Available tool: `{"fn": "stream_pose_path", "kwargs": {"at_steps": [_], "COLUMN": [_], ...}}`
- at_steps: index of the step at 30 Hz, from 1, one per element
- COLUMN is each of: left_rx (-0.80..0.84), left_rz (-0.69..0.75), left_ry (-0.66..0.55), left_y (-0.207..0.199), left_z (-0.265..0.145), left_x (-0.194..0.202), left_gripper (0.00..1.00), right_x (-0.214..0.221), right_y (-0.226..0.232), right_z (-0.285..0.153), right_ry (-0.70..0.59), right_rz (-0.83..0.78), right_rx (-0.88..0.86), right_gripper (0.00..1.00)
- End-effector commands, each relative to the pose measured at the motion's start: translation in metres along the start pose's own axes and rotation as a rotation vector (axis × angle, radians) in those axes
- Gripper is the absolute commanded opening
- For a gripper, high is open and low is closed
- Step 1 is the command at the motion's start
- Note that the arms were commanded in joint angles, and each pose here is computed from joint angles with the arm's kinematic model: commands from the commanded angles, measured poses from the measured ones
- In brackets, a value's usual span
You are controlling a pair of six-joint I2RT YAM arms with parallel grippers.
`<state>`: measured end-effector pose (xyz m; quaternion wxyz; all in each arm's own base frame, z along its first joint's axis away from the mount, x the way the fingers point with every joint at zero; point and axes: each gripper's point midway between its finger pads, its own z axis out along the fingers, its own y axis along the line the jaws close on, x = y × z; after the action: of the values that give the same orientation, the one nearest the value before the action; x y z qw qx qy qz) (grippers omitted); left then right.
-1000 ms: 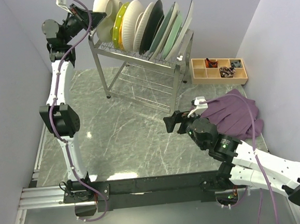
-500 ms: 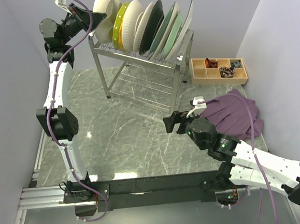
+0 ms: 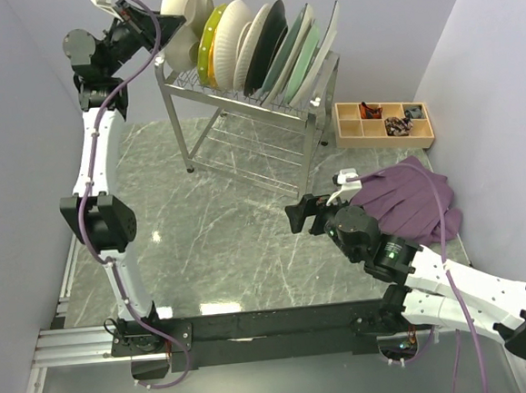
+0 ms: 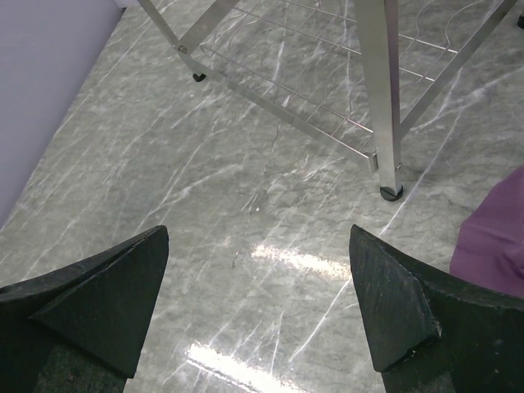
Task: Unload the plates from the dish rack
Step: Unload the plate from the dish rack, then place the plate at the center of the board.
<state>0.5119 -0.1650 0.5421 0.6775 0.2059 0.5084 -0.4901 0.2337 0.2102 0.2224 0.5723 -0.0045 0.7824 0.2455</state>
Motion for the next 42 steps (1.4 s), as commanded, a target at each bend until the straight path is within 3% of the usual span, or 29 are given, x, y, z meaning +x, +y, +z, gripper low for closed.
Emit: {"fn": "stream_pose_path", "kwargs": {"at_steps": [1, 17, 25, 28, 35, 42], "left_rx": [0.142, 0.048, -0.387, -0.527, -0.813, -1.005], "left_rz": [0.367, 0.524, 0.688, 0.723, 0.726, 0.575], "left_ry": [-0.273, -0.305, -0.357, -0.323, -0.178, 0.018], "left_y": [-0.132, -0.165, -0.169, -0.164, -0.14, -0.093], "left_z": [-0.013, -0.034, -0.089, -0.115, -0.177, -0.23], "left_x": [-0.124, -0.148, -0.195, -0.193, -0.155, -0.056], "left_gripper": [0.01, 0.01, 0.01, 0.01, 0.01, 0.01], "right_x": [-0.021, -0.019, -0.019, -0.022, -0.022, -0.023], "right_y": [0.011, 0.014, 0.017, 0.017, 0.017, 0.02], "right_z": [-0.002, -0.001, -0.003, -0.005, -0.005, -0.008], "right_ry": [-0.049, -0.039, -0.035, -0.048, -0.048, -0.053], "right_rz": [0.012, 0.002, 0.007, 0.014, 0.013, 0.026], "right_rx": [-0.017, -0.026, -0.043, -0.049, -0.047, -0.071], "right_gripper": [0.96, 0.96, 0.96, 0.96, 0.96, 0.96]}}
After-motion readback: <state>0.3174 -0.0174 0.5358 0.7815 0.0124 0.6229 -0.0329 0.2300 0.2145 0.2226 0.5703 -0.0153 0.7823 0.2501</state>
